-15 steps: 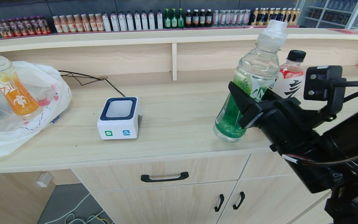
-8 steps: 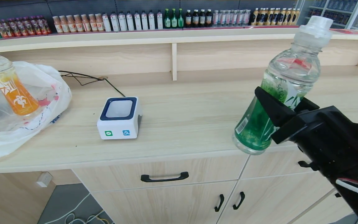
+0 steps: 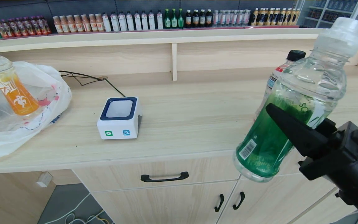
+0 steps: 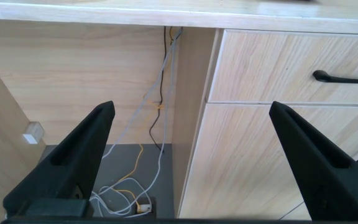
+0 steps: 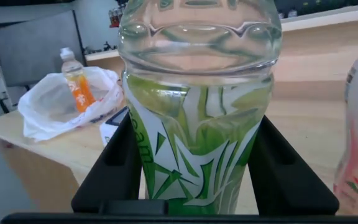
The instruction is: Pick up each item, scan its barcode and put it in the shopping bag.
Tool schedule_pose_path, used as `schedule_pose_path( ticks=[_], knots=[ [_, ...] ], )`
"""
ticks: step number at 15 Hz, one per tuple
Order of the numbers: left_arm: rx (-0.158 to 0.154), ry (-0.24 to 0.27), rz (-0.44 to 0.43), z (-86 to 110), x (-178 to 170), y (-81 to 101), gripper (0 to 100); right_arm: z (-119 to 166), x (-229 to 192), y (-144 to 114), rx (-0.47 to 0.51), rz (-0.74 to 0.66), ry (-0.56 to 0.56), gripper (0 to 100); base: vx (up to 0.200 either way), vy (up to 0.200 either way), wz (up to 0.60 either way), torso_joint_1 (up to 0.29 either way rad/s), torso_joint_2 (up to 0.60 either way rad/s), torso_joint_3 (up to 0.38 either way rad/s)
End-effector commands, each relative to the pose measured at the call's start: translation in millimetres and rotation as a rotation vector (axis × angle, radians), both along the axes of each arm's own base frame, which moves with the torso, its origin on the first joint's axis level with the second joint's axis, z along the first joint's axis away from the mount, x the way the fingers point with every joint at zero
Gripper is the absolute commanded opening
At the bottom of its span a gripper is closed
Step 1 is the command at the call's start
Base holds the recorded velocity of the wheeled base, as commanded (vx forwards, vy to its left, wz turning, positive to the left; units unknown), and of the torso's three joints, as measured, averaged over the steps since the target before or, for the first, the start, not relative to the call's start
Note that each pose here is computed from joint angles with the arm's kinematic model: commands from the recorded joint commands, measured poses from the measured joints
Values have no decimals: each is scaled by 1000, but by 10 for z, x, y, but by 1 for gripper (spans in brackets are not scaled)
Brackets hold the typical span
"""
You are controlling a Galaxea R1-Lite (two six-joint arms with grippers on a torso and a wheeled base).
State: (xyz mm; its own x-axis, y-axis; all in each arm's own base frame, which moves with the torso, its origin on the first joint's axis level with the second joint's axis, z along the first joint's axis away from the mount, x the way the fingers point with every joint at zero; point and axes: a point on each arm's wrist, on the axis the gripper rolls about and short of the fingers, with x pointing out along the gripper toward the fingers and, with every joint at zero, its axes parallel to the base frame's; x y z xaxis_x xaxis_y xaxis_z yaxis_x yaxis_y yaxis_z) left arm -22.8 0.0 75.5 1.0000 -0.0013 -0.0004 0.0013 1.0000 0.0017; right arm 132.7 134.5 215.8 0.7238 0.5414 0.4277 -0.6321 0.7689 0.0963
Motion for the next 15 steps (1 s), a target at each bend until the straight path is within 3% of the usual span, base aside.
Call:
schedule_pose_path(
  ticks=[1,6,8,15],
  knots=[
    [0,0,1,0,0,0,100,-3,-15,11,-8,78,-11,0,0,0,0,0,0,0],
    [0,0,1,0,0,0,100,-55,44,138,19,344,64,0,0,0,0,0,0,0],
    [0,0,1,0,0,0,100,-195,56,182,-30,442,119,0,0,0,0,0,0,0],
    [0,0,0,0,0,0,100,48,325,499,103,631,158,0,0,0,0,0,0,0]
  ],
)
